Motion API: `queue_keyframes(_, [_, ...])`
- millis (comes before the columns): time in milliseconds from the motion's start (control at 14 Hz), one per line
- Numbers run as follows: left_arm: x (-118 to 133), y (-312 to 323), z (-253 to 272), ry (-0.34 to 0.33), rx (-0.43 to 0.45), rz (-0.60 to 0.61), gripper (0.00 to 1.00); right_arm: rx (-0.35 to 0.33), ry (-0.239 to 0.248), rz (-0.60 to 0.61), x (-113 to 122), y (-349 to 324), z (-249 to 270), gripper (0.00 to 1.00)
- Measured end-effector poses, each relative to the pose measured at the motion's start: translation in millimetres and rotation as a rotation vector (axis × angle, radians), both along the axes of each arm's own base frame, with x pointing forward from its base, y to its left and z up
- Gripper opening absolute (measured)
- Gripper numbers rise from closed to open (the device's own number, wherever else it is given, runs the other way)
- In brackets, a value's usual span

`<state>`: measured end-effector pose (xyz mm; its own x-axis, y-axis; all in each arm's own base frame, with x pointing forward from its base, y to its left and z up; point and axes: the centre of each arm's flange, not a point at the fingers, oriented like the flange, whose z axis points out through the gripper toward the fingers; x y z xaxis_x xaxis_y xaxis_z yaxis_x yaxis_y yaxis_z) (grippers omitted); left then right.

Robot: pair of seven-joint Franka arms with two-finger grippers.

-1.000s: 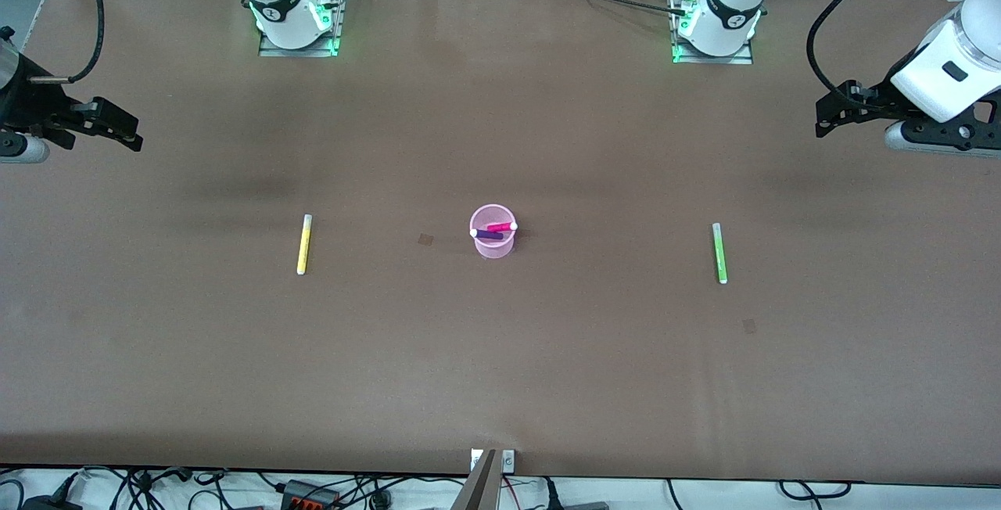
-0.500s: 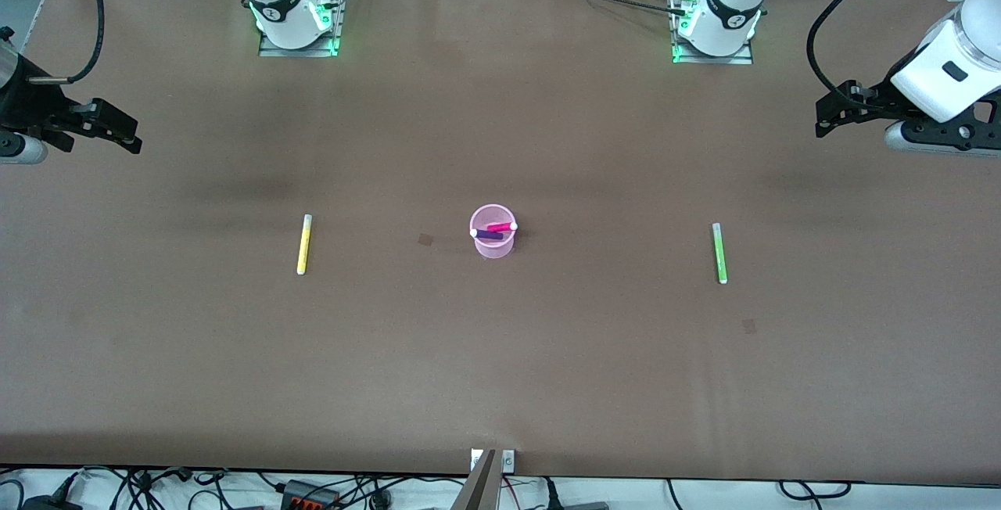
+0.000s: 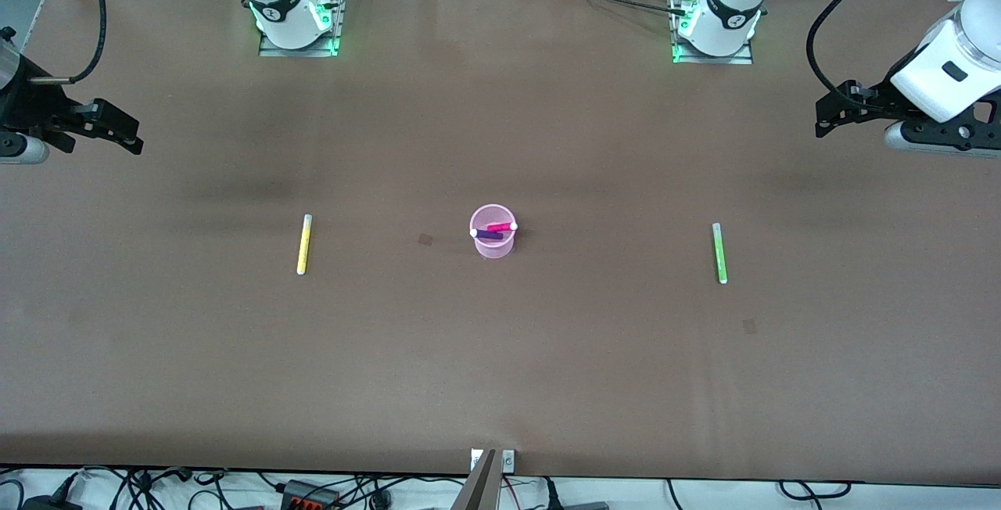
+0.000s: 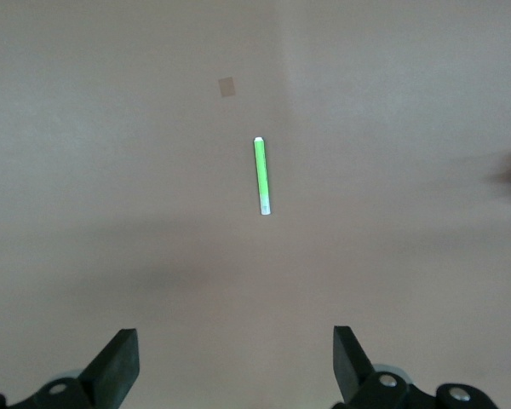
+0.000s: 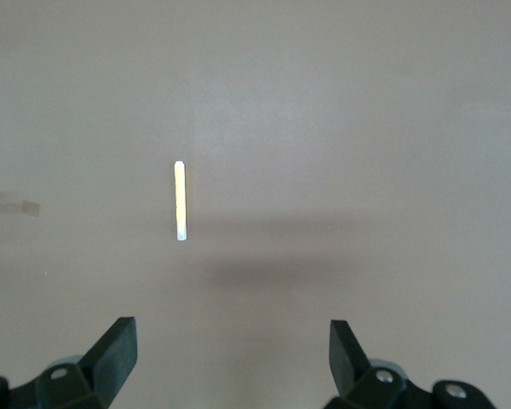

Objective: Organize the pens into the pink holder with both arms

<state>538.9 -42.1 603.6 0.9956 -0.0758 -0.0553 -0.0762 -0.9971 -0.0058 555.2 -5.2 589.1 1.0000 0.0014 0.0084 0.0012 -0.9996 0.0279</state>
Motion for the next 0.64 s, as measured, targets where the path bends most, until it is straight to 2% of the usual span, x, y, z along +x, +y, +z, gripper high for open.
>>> queue_keyframes(643, [-0.3, -3.3, 0.0, 0.000, 0.000, -0.006, 1.00, 0.000, 0.000, 0.000, 0.0, 0.3, 0.0, 1.00])
